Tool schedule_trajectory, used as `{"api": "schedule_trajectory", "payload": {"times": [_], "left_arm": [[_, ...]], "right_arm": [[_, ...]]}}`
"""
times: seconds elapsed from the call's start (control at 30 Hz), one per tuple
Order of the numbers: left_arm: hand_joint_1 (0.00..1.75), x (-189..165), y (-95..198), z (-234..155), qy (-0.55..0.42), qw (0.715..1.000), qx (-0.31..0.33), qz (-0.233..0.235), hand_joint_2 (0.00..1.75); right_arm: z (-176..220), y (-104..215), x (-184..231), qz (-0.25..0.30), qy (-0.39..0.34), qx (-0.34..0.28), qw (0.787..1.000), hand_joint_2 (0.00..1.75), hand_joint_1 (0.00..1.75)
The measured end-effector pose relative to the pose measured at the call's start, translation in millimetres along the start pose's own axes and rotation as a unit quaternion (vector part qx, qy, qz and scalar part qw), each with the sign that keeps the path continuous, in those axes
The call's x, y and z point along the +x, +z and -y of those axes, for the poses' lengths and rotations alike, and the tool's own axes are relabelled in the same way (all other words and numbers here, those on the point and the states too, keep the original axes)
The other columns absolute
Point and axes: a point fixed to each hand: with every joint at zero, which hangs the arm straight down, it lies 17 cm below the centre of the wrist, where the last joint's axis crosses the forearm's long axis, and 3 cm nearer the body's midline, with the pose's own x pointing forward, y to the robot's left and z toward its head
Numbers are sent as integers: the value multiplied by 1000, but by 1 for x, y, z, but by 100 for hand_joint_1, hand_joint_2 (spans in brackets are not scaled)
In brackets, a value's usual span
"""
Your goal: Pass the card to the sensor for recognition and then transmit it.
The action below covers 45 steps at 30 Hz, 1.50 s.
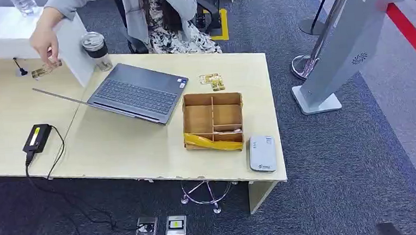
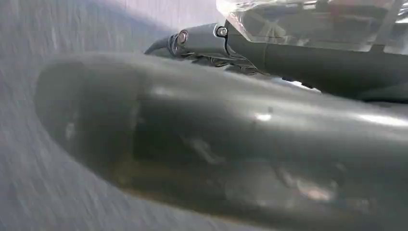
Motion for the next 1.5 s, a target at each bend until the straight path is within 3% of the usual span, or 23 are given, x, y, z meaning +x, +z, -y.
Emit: {"api": "schedule_trajectory", "payload": {"times": [0.2,0.43,0.6,0.77,0.97,1.0,1.33,1.4,1.5], "left_arm": [[0,5,0,2,-1,1000,-8,-2,0],[0,16,1,3,4,1000,-16,5,0],[0,15,0,0,12,1000,-7,6,0],[0,13,0,3,1,1000,-13,-2,0],[0,13,0,1,5,1000,-10,-3,0],[0,14,0,0,8,1000,-8,-1,0],[0,15,0,-3,8,1000,-4,6,0],[0,13,0,-5,6,1000,-6,5,0],[0,13,-1,-9,10,1000,3,5,0]], "right_arm": [[-62,12,12,51,84,70,993,0,0],[-83,20,42,109,49,92,989,0,0],[-76,20,72,145,92,65,983,0,0],[-104,27,65,157,193,86,965,0,0],[-110,26,51,125,176,89,972,0,0],[-109,25,50,120,168,87,975,175,0],[-82,18,56,109,90,45,989,175,0],[-52,12,64,107,50,16,993,175,0],[23,5,89,131,3,-55,990,175,0]]}}
